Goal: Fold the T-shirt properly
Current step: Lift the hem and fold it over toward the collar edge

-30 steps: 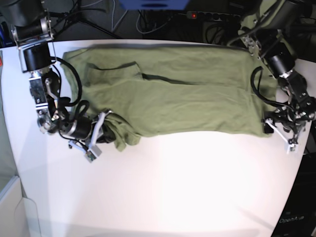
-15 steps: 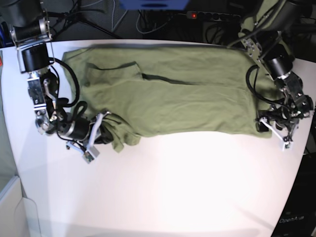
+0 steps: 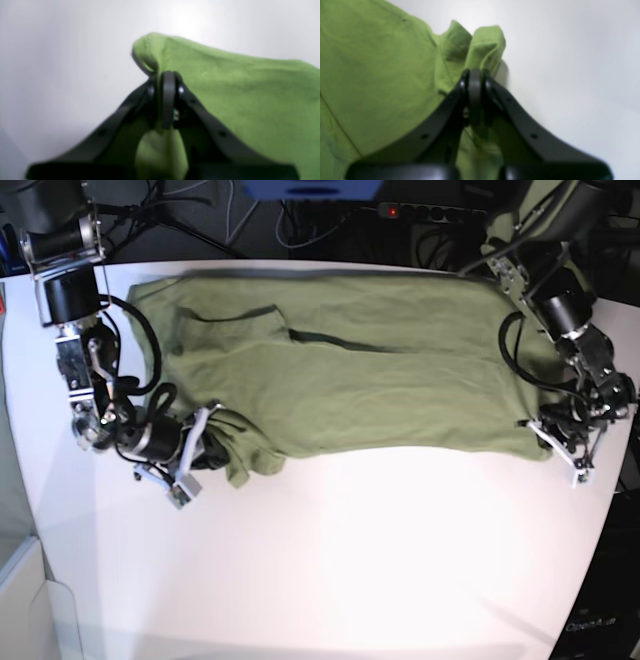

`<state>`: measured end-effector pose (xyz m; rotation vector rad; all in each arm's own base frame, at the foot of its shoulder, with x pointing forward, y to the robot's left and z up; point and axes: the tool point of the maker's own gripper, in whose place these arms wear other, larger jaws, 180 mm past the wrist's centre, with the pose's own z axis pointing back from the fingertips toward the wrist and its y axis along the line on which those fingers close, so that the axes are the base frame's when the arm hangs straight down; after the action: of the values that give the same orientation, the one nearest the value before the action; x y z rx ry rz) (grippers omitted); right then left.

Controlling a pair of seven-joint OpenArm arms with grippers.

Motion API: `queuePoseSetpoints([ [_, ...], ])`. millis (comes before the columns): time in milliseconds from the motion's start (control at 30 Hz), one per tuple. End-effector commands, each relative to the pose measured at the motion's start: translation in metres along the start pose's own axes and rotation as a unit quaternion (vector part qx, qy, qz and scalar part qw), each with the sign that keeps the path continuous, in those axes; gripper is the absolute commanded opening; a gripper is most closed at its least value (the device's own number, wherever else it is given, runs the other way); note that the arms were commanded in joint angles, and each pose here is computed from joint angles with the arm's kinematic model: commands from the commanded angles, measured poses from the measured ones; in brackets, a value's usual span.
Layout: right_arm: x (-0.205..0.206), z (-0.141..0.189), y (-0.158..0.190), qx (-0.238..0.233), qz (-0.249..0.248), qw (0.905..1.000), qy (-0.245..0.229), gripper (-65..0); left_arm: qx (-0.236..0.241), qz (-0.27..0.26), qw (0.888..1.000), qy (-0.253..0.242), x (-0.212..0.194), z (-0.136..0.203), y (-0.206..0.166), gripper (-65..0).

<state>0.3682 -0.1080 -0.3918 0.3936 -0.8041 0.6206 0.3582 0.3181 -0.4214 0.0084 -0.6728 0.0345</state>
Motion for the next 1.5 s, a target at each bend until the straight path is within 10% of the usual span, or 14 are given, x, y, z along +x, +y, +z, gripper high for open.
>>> queuePoseSetpoints([
  [0, 0.027, 0.007, -0.007, -0.006, 0.012, 0.9992, -0.037, -64.4, 0.012, -0.005, 0.999, -0.053, 0.037, 0.011, 0.006, -62.3],
  [733, 0.011, 0.085, 0.021, -0.052, 0.022, 0.9942, -0.092, -64.4, 0.031, -0.017, 0.996, -0.08, 0.02, 0.058, 0.003, -62.4],
  [1467, -0.03, 0.117, 0.102, -0.001, 0.002, 0.9949, -0.1, -64.4, 0.072, -0.017, 0.992, -0.104, 0.003, 0.094, 0.007, -62.4],
])
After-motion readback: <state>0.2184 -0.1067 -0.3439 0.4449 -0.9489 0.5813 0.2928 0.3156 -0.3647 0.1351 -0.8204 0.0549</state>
